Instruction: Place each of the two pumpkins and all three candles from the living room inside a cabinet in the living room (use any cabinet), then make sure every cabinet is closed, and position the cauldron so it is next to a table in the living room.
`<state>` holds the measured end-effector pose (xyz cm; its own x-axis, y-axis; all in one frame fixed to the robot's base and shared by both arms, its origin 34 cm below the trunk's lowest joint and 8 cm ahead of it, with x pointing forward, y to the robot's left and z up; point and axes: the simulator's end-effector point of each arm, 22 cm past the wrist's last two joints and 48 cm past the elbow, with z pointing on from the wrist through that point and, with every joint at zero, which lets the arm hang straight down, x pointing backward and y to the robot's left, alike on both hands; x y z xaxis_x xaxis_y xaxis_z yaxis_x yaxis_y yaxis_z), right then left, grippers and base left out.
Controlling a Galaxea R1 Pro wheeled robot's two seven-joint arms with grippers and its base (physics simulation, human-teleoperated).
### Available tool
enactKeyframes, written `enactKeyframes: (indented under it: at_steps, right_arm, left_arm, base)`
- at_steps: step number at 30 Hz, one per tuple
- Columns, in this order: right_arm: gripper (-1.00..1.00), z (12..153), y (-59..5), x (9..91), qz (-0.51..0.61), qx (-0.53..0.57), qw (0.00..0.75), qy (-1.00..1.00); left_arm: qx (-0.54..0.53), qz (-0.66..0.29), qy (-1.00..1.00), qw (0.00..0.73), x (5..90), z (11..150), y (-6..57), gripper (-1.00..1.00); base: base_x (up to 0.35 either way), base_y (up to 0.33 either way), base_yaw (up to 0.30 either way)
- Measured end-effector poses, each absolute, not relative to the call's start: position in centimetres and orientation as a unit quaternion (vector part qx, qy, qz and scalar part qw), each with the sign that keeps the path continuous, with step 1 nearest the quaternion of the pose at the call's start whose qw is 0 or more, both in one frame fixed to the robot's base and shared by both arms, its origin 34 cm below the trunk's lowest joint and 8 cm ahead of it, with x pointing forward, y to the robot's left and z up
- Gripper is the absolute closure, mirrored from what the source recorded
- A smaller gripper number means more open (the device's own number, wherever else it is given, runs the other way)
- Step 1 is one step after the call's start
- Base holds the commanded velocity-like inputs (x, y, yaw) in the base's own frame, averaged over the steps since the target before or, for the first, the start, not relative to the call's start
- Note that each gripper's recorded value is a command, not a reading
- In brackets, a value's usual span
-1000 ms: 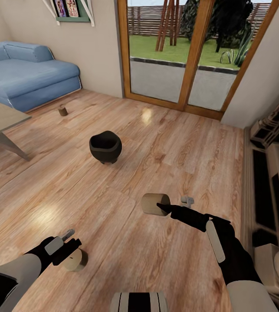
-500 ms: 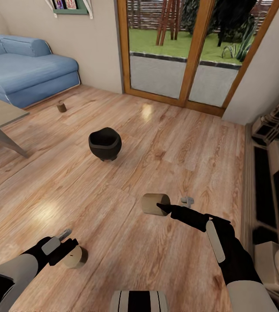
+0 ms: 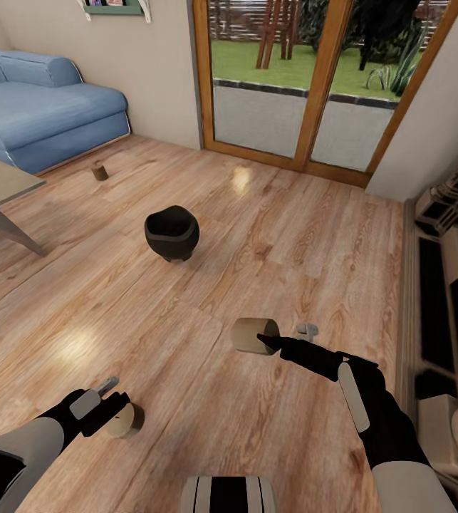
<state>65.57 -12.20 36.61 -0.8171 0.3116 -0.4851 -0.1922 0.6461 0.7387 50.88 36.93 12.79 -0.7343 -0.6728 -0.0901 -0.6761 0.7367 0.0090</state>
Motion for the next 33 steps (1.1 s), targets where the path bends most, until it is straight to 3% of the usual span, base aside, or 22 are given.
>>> enactKeyframes:
  at_steps: [33]
  right_arm:
    - [1.0,35.1,-12.2,65.2,0.419,0.04,0.289,0.86]
  left_arm:
    - [-0.359,0.02,0.933,0.027,50.0,11.6,36.2,-1.0]
  base:
    - [0.0,0.0,0.0]
